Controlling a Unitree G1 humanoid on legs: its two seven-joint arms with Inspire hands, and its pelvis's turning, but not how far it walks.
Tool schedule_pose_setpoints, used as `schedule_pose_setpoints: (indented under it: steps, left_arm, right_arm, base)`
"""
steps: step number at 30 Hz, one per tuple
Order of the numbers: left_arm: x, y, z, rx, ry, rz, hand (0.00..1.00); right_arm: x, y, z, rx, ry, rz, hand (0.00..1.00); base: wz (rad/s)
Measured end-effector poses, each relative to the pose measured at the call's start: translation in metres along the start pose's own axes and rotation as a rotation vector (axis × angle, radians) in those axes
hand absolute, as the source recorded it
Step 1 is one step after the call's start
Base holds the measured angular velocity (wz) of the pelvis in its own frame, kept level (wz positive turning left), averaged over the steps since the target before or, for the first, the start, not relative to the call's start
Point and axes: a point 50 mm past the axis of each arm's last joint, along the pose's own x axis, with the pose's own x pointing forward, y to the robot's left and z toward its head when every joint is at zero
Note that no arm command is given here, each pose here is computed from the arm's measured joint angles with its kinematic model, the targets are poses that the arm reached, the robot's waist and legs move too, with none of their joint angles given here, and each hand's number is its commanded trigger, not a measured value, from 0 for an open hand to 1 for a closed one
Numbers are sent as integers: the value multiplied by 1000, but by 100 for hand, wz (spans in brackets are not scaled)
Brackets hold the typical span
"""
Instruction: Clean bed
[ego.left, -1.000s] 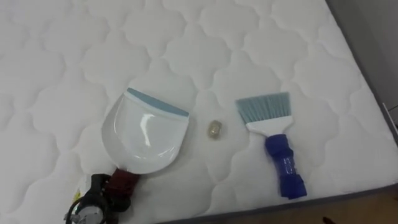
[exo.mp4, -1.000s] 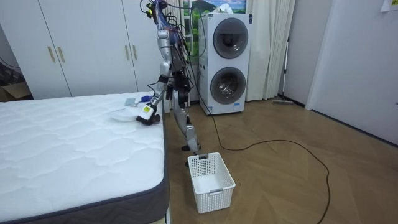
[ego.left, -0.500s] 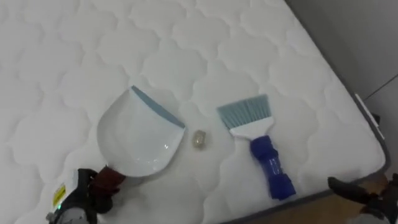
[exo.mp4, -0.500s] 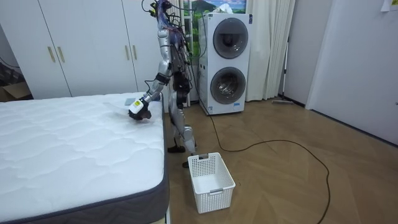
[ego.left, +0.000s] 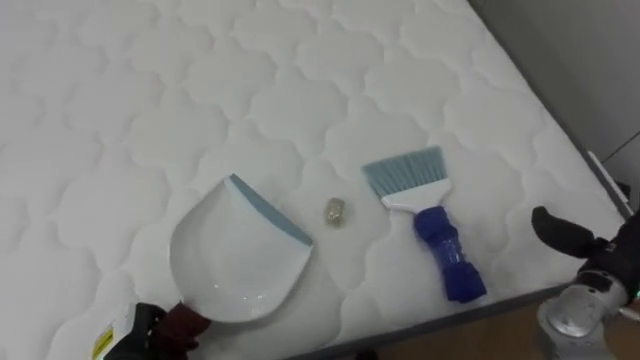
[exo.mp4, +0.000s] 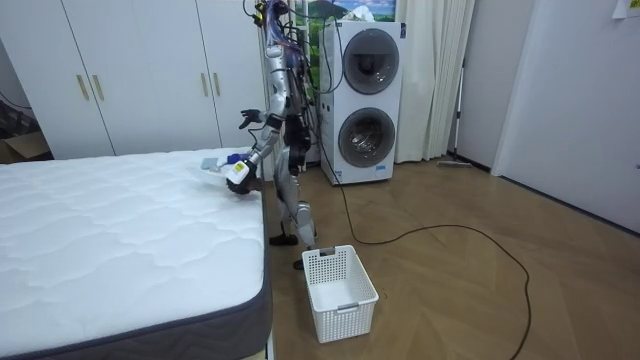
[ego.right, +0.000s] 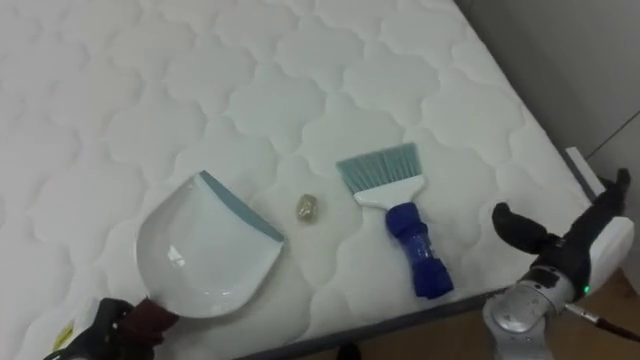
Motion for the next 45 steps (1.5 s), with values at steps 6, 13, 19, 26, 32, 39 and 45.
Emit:
schedule_pose_setpoints:
  steps: [6, 13, 19, 26, 32, 39, 45]
  left_arm:
    - [0, -1, 2, -2, -8, -5, 100]
    - [4, -3, 13, 12, -43, -50, 100]
    - [6, -5, 17, 21, -56, -94, 100]
    - [5, -7, 16, 28, -55, -128, 100]
    - [5, -8, 16, 28, -55, -138, 100]
    - [6, -7, 18, 26, -62, -136, 100]
    - [7, -7, 19, 26, -69, -140, 100]
  right_arm:
    - [-4, 5, 0, -7, -6, 32, 0]
    - [-9, 13, 1, -12, -17, 94, 0]
    - [-16, 22, 2, -19, -46, 179, 0]
    - [-19, 28, 5, -13, -58, 266, 0]
    - [-20, 32, 8, -8, -67, 323, 0]
    - [-26, 39, 13, -15, -110, 381, 0]
    - [-38, 44, -10, -156, -87, 503, 0]
  base:
    - [0]
    - [2]
    - [1]
    - [0]
    - [0]
    - [0]
    - [5]
